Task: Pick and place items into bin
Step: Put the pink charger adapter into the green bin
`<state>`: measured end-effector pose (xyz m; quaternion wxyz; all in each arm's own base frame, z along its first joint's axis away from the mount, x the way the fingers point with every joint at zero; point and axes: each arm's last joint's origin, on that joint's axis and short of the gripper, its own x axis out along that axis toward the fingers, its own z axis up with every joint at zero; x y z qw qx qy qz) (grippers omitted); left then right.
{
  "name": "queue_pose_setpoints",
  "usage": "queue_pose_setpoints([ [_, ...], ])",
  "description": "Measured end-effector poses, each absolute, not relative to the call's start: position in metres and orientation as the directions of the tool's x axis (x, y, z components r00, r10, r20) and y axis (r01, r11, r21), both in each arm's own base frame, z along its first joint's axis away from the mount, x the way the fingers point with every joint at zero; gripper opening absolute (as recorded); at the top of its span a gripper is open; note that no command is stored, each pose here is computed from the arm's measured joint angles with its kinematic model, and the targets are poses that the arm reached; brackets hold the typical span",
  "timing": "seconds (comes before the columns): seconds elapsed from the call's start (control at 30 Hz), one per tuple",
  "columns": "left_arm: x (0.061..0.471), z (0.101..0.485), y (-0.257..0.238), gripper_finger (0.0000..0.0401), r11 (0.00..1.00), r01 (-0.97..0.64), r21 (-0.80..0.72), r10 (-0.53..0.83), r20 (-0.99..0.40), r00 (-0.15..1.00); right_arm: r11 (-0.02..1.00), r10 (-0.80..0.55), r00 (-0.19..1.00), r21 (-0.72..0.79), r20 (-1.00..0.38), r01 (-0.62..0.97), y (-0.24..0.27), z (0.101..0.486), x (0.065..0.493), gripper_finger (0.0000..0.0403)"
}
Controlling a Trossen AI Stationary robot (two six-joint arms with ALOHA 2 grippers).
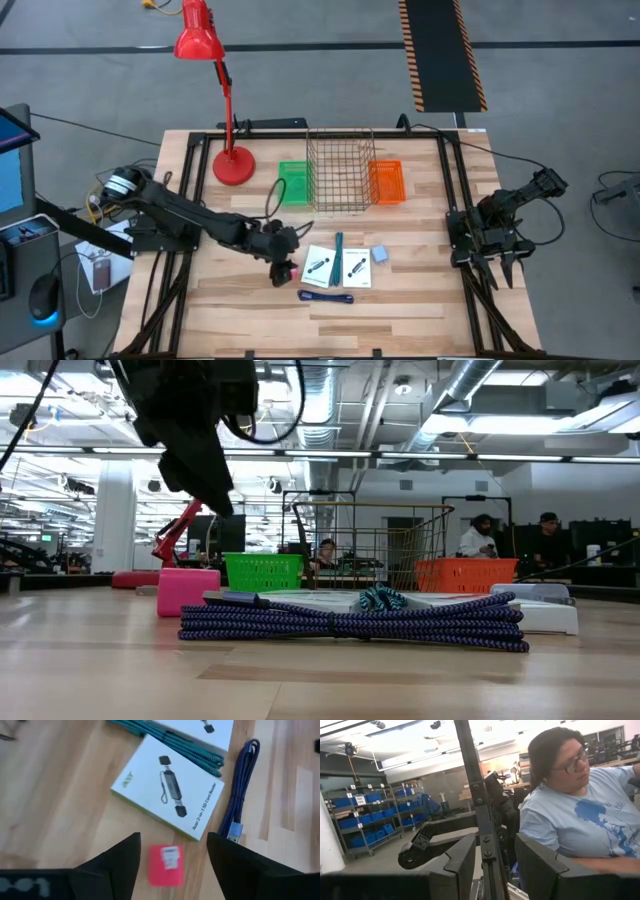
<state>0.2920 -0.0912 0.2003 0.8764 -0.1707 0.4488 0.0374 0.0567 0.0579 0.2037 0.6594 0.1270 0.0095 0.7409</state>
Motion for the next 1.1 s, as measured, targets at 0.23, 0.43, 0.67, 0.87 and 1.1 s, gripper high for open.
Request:
queue_pose_setpoints([
  [0.23, 0.306, 0.184, -0.098, 0.0234, 0.935, -0.229, -0.273, -0.129, -0.858, 0.496, -0.13, 0.981, -0.097, 0.201, 0.167, -0.971, 0.058, 0.202, 0.057, 0.0134],
  [0.43, 0.308, 0.178, -0.1, 0.0234, 0.936, -0.251, -0.247, -0.128, -0.902, 0.412, -0.13, 0.981, -0.097, 0.202, 0.167, -0.971, 0.058, 0.202, 0.057, 0.0133],
  [0.67, 0.306, 0.177, -0.099, 0.0234, 0.937, -0.259, -0.233, -0.119, -0.913, 0.391, -0.127, 0.983, -0.092, 0.23, 0.156, -0.965, 0.059, 0.2, 0.058, 0.0133],
  [0.87, 0.305, 0.177, -0.098, 0.0234, 0.94, -0.267, -0.212, -0.094, -0.915, 0.393, -0.126, 0.984, -0.091, 0.24, 0.152, -0.963, 0.059, 0.199, 0.059, 0.0134],
  [1.1, 0.305, 0.177, -0.098, 0.0234, 0.947, -0.259, -0.189, -0.073, -0.914, 0.399, -0.125, 0.985, -0.09, 0.249, 0.149, -0.96, 0.059, 0.198, 0.059, 0.0133],
])
